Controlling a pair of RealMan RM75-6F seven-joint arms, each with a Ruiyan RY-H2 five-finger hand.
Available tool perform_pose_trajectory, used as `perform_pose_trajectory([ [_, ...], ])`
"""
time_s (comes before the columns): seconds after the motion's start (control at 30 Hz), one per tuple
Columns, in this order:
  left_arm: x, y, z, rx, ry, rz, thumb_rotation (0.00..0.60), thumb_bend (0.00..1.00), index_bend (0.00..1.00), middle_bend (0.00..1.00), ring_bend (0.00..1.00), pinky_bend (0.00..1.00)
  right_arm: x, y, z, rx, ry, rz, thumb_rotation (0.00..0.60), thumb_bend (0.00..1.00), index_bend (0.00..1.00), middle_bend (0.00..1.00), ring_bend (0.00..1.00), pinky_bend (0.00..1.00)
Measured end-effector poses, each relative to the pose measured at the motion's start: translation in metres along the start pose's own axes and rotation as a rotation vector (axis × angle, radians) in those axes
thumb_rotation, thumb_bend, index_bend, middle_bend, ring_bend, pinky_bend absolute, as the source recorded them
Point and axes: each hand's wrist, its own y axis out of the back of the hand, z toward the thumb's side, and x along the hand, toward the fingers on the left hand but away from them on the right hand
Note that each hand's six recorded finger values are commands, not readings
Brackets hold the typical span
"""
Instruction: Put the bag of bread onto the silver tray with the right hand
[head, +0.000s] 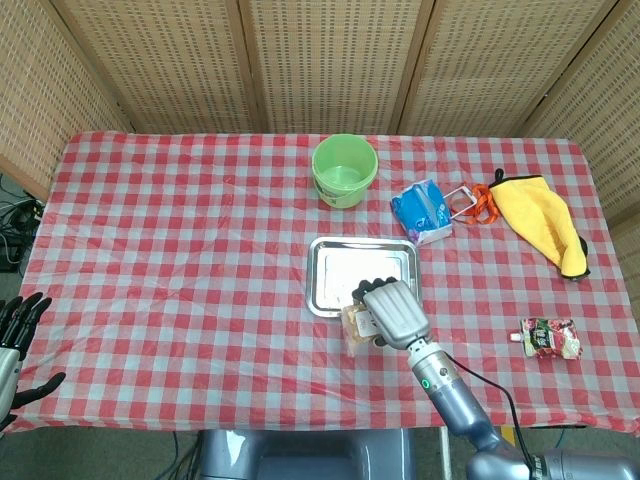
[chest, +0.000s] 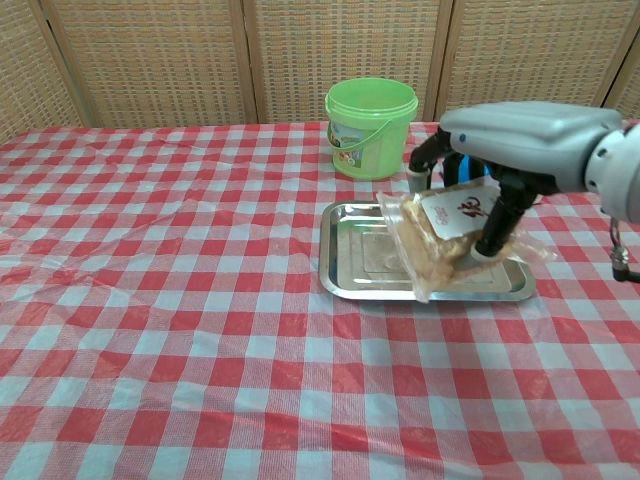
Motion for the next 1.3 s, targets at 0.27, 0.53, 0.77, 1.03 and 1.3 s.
perform_pose_trajectory([
  [0.27,0.001,-0.004,-0.001,0.018,0.003,-0.016,0.6,0.0,0.0,0.0,0.0,0.0,-0.035,0.008,0.007,0.031,-0.001,-0.031,0.6,0.15,0.55,0.43,0.41,0.46],
  [0.53,0.004,-0.005,-0.004,0.018,0.016,-0.024,0.6,0.0,0.0,0.0,0.0,0.0,-0.07,0.0,-0.003,0.054,-0.05,-0.025,0.6,0.15,0.54,0.43,0.41,0.45],
  [0.77,0.006,-0.008,-0.006,0.017,0.02,-0.036,0.6,0.0,0.0,0.0,0.0,0.0,-0.089,-0.01,-0.02,0.054,-0.112,-0.006,0.6,0.15,0.49,0.38,0.36,0.37],
  [1.03,0.006,-0.008,-0.006,0.016,0.021,-0.039,0.6,0.0,0.0,0.0,0.0,0.0,-0.088,-0.024,-0.033,0.083,-0.148,0.051,0.6,0.14,0.22,0.06,0.04,0.11],
  [1.3,0.005,-0.008,-0.003,0.017,0.012,-0.038,0.6,0.0,0.0,0.0,0.0,0.0,-0.079,-0.024,-0.033,0.095,-0.163,0.072,0.6,0.14,0.11,0.0,0.0,0.0],
])
